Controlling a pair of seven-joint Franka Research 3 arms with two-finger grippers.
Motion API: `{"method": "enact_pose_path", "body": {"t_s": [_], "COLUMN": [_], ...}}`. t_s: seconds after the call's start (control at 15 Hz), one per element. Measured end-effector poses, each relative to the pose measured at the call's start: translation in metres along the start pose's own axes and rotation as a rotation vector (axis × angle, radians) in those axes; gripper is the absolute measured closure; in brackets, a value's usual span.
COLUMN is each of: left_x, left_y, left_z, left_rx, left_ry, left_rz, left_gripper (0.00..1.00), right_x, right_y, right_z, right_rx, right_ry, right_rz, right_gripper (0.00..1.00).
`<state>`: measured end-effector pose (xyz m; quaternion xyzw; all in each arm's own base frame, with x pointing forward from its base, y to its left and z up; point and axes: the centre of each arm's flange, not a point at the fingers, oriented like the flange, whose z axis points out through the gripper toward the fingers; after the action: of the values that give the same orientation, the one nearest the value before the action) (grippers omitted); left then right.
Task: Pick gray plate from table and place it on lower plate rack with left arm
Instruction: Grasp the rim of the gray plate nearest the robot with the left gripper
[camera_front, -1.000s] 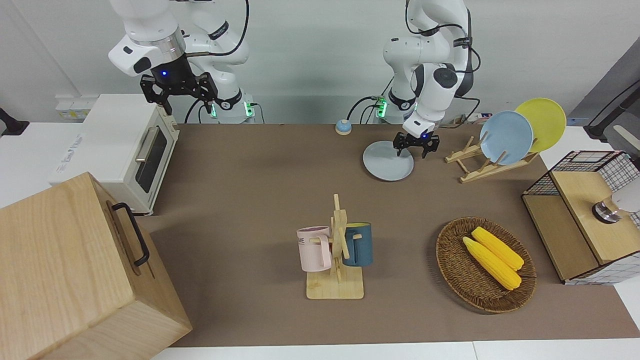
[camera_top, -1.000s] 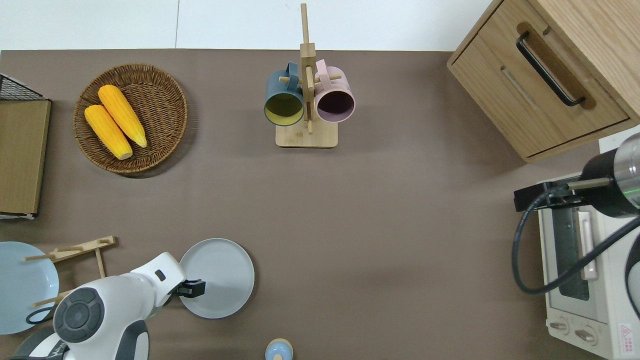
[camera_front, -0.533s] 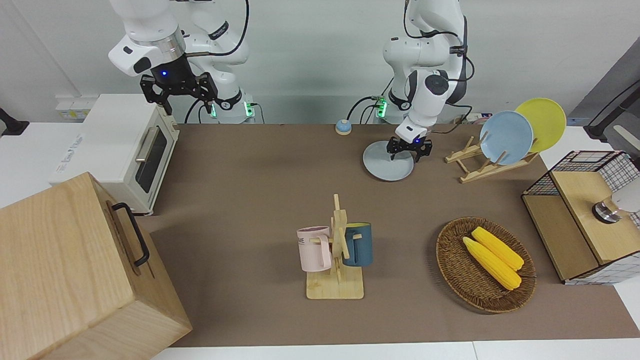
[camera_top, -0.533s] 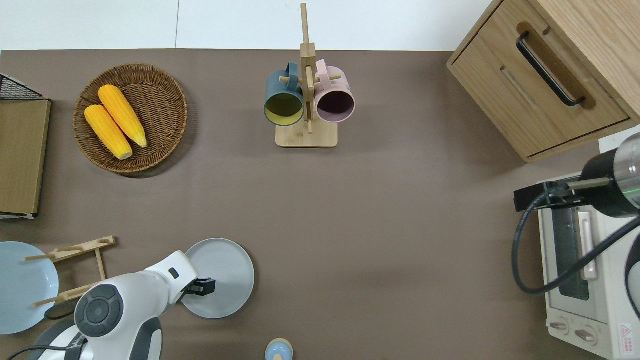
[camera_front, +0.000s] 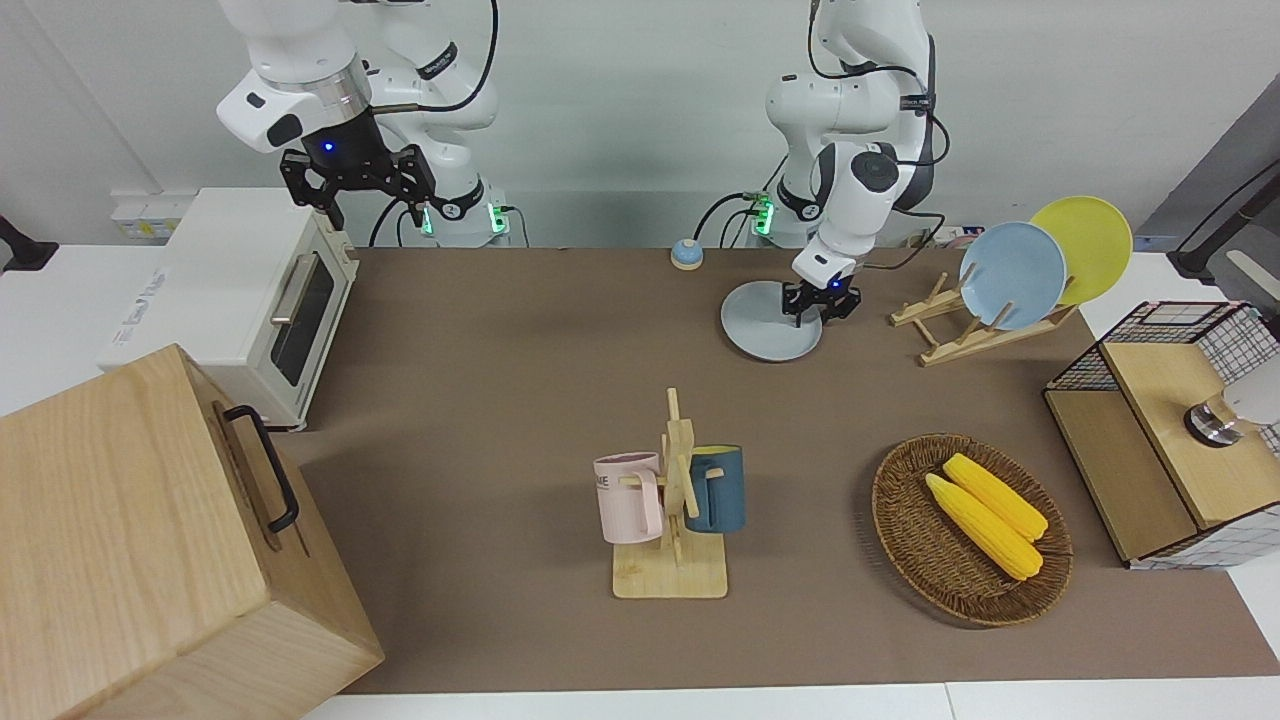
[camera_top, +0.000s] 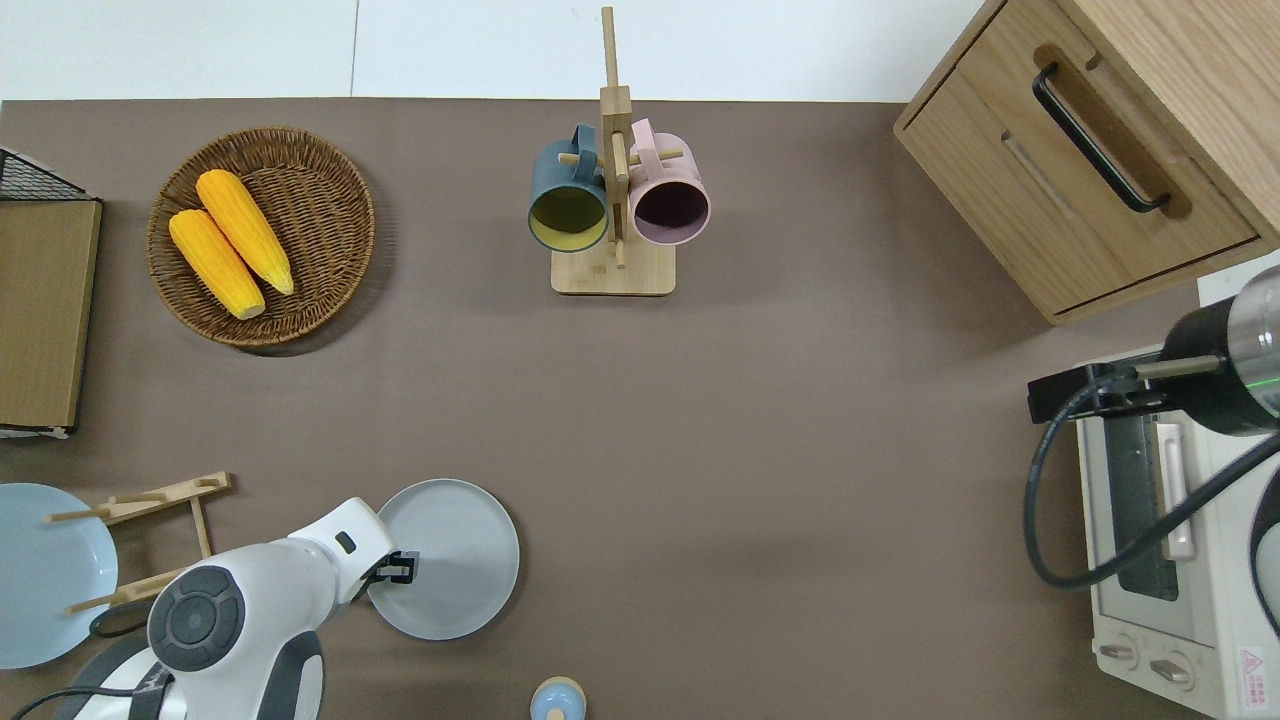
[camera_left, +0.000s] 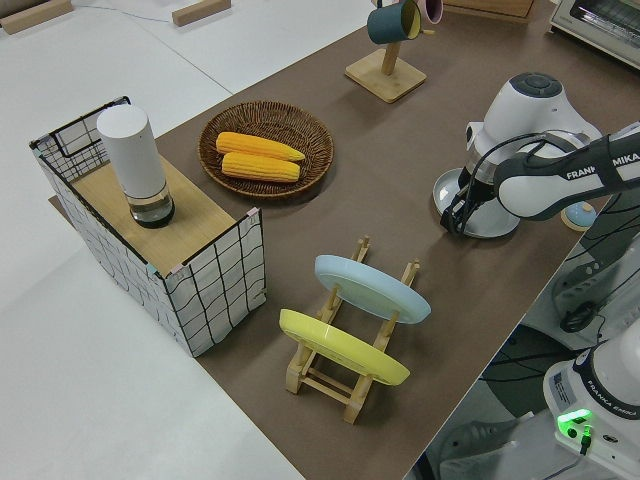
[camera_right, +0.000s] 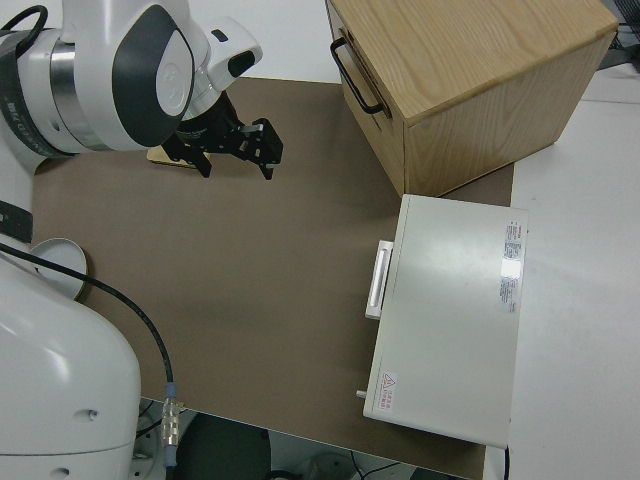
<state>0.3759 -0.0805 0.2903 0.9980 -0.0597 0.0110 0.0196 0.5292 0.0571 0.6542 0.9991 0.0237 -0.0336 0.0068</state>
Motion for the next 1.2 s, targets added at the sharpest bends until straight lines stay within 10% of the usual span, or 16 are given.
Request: {"method": "enact_pose_path", "body": {"t_s": [0.2,1.2], "left_x": [0.0,-0.002], "left_y": [0.0,0.0], "left_z": [0.0,-0.028], "left_rx": [0.0,-0.003], "left_ry": [0.0,-0.045], "left_rz": [0.001,-0.001], "left_gripper": [0.9,0.9], "right_x": [0.0,0.0], "right_y": [0.0,0.0], "right_z": [0.0,0.0], "right_rx": [0.0,0.0], "right_ry": [0.0,0.0], "right_rz": [0.0,0.0], "right_gripper": [0.01,0.01]}}
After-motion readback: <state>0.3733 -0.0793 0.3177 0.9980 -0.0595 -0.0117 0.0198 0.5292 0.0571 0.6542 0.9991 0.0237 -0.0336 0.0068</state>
